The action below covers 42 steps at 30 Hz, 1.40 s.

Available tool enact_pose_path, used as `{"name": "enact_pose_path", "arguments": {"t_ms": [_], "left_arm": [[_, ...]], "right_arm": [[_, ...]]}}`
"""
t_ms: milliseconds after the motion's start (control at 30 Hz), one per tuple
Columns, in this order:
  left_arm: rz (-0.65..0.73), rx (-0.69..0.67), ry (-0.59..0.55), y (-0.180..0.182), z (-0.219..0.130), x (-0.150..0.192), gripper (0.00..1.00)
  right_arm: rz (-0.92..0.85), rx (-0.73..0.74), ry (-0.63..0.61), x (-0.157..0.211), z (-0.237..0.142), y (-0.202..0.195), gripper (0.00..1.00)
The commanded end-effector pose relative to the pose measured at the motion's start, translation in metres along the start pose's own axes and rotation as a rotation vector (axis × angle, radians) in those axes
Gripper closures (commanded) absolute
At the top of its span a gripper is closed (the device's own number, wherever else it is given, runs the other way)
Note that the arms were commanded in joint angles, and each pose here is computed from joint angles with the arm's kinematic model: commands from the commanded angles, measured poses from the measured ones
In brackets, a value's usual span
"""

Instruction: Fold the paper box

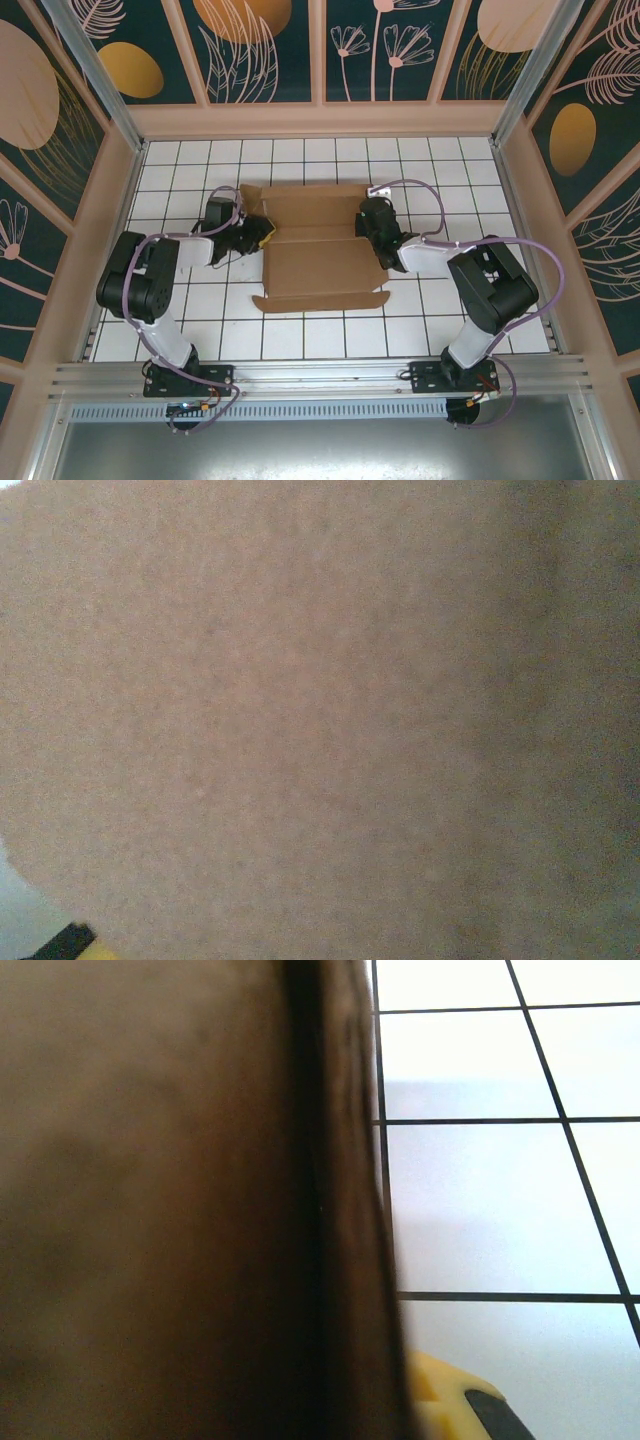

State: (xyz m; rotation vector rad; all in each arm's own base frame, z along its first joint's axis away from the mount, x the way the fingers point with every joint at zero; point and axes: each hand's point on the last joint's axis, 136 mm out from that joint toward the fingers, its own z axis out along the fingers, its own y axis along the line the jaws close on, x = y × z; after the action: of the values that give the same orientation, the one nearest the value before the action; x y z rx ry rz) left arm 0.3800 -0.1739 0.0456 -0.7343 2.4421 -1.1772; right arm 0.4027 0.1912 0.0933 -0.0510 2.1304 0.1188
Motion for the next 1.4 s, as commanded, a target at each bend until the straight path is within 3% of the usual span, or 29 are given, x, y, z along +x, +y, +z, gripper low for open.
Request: {"name": "enact_pose_path", "arguments": {"t_ms": [0, 200, 400, 467, 567, 633, 733, 867, 1033, 1367], "left_arm": [[0.158, -0.001, -0.100, -0.034, -0.029, -0.014, 0.64], [0.270, 0.090, -0.203, -0.073, -0.082, -0.009, 0.61], [0.418, 0.095, -0.323, -0.093, -0.123, -0.011, 0.60], [0.467, 0.046, -0.383, -0.093, -0.137, -0.017, 0.58], [0.565, -0.043, -0.558, -0.091, -0.166, -0.035, 0.48], [0.609, -0.162, -0.694, -0.078, -0.187, -0.051, 0.44], [0.657, -0.362, -0.761, -0.057, -0.200, -0.070, 0.41], [0.662, -0.384, -0.687, -0.037, -0.186, -0.070, 0.41], [0.776, -0.151, -0.506, -0.054, -0.157, -0.030, 0.36], [0.775, -0.090, -0.438, -0.054, -0.137, -0.024, 0.33]], "right_arm": [[-0.014, 0.015, 0.088, 0.023, 0.006, -0.006, 1.00], [-0.050, -0.001, 0.100, 0.020, 0.007, -0.010, 1.00], [-0.109, -0.029, 0.129, 0.021, 0.009, -0.005, 1.00], [-0.126, -0.032, 0.132, 0.020, 0.009, -0.004, 1.00], [-0.153, -0.031, 0.130, 0.019, 0.009, -0.004, 1.00], [-0.166, -0.034, 0.129, 0.016, 0.010, -0.003, 1.00], [-0.154, -0.024, 0.136, 0.012, 0.015, -0.012, 1.00], [-0.161, -0.034, 0.148, 0.013, 0.016, -0.011, 1.00], [-0.163, -0.044, 0.163, 0.018, 0.019, -0.011, 1.00], [-0.156, -0.054, 0.168, 0.021, 0.020, -0.010, 1.00]]}}
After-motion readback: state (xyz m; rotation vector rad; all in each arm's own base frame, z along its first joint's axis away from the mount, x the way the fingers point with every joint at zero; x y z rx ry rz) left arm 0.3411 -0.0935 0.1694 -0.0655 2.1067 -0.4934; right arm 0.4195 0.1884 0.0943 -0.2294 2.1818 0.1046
